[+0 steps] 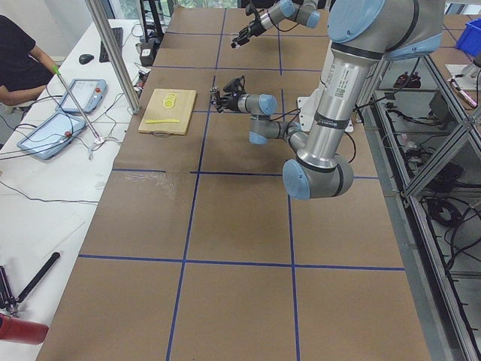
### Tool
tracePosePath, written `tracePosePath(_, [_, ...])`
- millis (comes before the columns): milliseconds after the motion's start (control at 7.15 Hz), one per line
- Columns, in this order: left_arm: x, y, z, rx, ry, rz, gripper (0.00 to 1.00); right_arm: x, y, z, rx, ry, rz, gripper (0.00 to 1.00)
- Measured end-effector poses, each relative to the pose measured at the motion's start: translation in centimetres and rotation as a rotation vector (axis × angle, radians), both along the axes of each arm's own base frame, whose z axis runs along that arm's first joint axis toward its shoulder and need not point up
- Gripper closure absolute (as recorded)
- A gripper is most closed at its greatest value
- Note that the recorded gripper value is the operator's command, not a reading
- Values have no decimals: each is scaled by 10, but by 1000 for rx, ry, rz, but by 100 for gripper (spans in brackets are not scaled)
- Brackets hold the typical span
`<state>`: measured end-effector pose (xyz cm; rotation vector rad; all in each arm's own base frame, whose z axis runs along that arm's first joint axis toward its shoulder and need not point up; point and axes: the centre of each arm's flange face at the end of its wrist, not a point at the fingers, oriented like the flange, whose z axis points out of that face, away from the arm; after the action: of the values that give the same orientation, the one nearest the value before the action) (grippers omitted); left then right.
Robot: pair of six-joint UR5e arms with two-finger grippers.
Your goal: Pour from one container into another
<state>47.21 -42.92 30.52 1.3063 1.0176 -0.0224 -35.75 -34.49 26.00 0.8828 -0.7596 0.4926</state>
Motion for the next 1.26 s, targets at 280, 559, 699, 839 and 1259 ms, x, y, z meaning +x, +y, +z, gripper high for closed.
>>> tracePosePath(280, [-55,-6,51,-45,-57,-53,100,14,-18,34,-52,37,51,100])
tracePosePath(559, [-106,1,92,-94,-90,-130,100,9,-29,71,-84,112,70,100])
tracePosePath(699, [-124,4,111,-149,-67,-202,100,11,-29,93,-97,148,73,100])
tracePosePath(839, [-138,6,130,-216,-32,-267,100,17,-26,112,-99,165,71,100])
tracePosePath(1259, [-138,32,178,-380,53,-396,100,21,-29,185,-9,177,78,100])
